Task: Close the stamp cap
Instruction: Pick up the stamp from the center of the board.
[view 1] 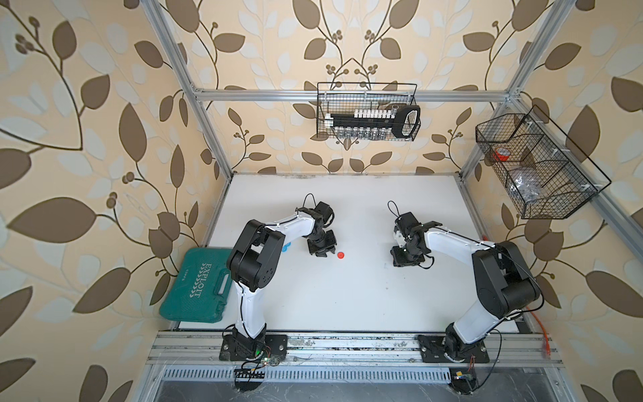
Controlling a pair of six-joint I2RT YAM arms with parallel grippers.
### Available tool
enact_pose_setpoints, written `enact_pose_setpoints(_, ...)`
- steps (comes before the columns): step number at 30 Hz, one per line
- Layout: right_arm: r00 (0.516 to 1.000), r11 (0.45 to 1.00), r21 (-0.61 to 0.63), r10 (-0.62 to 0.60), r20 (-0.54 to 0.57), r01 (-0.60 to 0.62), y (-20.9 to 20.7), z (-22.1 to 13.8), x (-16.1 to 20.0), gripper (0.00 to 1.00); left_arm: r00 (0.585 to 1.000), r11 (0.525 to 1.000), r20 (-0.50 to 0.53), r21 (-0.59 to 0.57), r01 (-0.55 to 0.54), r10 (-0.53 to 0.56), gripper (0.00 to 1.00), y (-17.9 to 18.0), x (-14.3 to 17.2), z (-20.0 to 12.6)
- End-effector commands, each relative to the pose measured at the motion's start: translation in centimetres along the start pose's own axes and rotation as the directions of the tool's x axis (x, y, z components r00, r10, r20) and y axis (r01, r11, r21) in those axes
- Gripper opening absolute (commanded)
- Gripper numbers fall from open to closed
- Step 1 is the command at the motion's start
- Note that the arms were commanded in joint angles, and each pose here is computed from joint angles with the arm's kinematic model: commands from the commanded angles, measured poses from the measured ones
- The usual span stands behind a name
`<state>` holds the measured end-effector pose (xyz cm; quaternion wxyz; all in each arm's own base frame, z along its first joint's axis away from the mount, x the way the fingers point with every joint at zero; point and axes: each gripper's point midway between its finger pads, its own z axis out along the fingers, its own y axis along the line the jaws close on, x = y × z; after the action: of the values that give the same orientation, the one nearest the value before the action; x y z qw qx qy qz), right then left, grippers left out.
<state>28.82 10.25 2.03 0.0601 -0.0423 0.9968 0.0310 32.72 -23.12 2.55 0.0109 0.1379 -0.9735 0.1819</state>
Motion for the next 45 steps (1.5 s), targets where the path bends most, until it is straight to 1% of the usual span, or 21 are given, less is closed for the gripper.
enact_pose_setpoints(1,1.000,1.000,-0.006,-0.017,0.018,0.017,0.4,0.0,-1.3,0.37,0.999,1.000,-0.031,-0.007,0.013,-0.014,0.35,-0.4,1.1,1.2)
enact_pose_setpoints(8,1.000,1.000,-0.015,-0.026,-0.003,0.026,0.8,0.5,-1.5,0.28,0.999,1.000,-0.037,-0.002,0.016,-0.016,0.34,-1.3,1.2,1.8)
enact_pose_setpoints(12,0.999,0.999,-0.020,-0.027,-0.017,0.027,0.8,0.7,-1.4,0.19,0.999,1.000,-0.035,0.004,0.014,-0.014,0.34,-1.8,0.8,2.0)
enact_pose_setpoints(15,0.999,0.999,-0.020,-0.026,-0.025,0.025,0.8,0.9,-1.2,0.16,0.999,1.000,-0.034,0.011,0.020,-0.020,0.34,-2.1,0.4,2.2)
enact_pose_setpoints(19,0.999,0.999,-0.021,-0.027,-0.029,0.027,0.8,0.9,-1.1,0.14,0.999,1.000,-0.039,0.023,0.019,-0.018,0.34,-2.8,0.3,2.6)
enact_pose_setpoints(24,0.999,0.999,-0.025,-0.027,-0.028,0.027,1.0,0.5,-1.3,0.13,0.999,1.000,-0.051,0.028,0.007,-0.005,0.34,-3.5,1.1,2.9)
enact_pose_setpoints(30,1.000,0.999,-0.041,-0.025,-0.018,0.024,1.3,0.0,-1.7,0.11,0.999,1.000,-0.053,0.017,0.005,-0.004,0.33,-2.8,2.1,2.6)
enact_pose_setpoints(35,0.999,0.998,-0.055,-0.033,-0.030,0.031,1.9,-0.4,-1.3,0.08,0.998,1.000,-0.056,0.028,0.001,0.001,0.33,-3.6,2.3,2.7)
enact_pose_setpoints(37,0.999,0.998,-0.059,-0.037,-0.040,0.034,2.1,-0.9,-1.0,0.08,0.999,0.999,-0.048,0.039,-0.004,0.006,0.33,-4.2,2.1,2.3)
enact_pose_setpoints(40,0.998,0.997,-0.074,-0.039,-0.050,0.035,2.7,-2.6,-0.8,0.07,1.000,0.999,-0.009,0.044,-0.028,0.029,0.33,-4.8,1.3,0.9)
enact_pose_setpoints(45,0.996,0.987,-0.142,-0.076,-0.038,0.070,4.5,-7.6,-1.4,0.05,0.994,0.994,0.066,0.054,-0.094,0.091,0.33,-6.3,-0.5,-2.8)
